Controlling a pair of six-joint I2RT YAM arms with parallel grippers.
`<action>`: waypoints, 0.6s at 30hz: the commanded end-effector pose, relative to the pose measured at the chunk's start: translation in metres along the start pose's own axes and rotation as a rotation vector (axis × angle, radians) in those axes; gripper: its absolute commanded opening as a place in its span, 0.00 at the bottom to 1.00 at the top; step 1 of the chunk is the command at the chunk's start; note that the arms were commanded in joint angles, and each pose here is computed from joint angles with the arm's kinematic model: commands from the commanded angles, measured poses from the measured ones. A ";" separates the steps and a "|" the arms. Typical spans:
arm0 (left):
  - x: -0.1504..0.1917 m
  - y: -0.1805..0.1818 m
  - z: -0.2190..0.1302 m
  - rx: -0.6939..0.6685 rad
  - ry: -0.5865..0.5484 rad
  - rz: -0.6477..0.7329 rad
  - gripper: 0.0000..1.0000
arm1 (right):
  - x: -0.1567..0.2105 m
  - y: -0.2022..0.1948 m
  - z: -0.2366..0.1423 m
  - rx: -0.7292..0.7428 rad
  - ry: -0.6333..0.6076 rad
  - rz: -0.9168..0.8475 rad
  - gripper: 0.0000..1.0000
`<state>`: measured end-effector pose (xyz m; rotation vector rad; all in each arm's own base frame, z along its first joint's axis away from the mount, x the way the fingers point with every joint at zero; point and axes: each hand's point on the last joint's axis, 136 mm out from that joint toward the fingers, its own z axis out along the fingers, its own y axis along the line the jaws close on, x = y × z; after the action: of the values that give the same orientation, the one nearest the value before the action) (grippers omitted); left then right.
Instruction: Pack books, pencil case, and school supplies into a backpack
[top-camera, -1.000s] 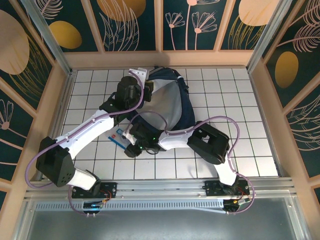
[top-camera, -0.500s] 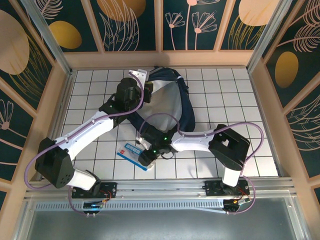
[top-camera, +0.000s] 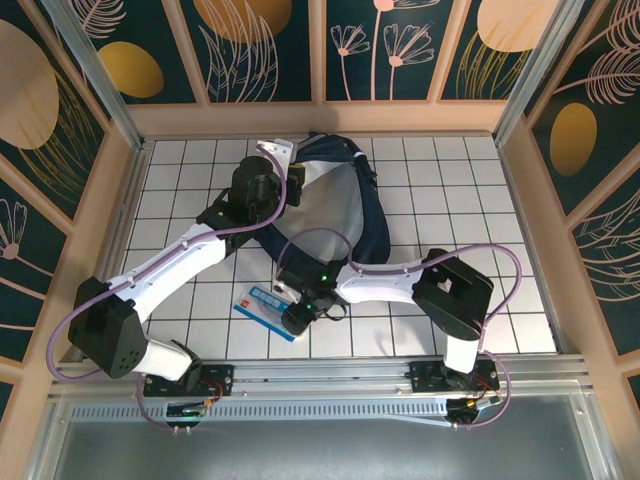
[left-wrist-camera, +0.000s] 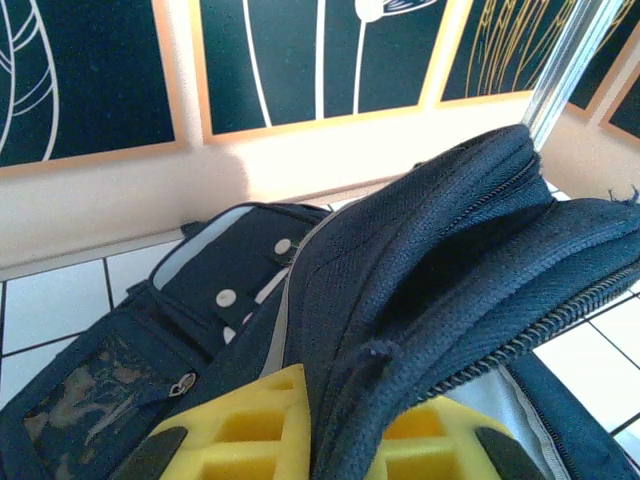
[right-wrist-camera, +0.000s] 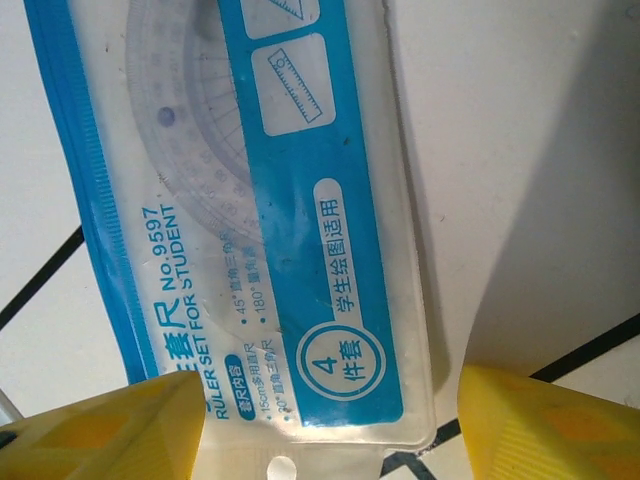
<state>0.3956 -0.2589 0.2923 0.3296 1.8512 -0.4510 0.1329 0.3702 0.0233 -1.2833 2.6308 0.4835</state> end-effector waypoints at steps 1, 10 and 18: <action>-0.061 -0.005 -0.021 0.019 -0.194 -0.024 0.00 | 0.018 0.003 -0.004 0.039 0.057 0.006 0.68; -0.057 -0.006 -0.018 0.015 -0.176 -0.015 0.00 | -0.008 0.023 -0.066 -0.005 -0.211 -0.562 0.66; -0.052 -0.003 -0.016 0.006 -0.171 -0.021 0.00 | 0.012 0.038 -0.059 -0.050 -0.403 -1.170 0.63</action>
<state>0.3956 -0.2588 0.2922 0.3295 1.8515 -0.4499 0.0979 0.3472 0.0813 -2.0060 1.5788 0.5122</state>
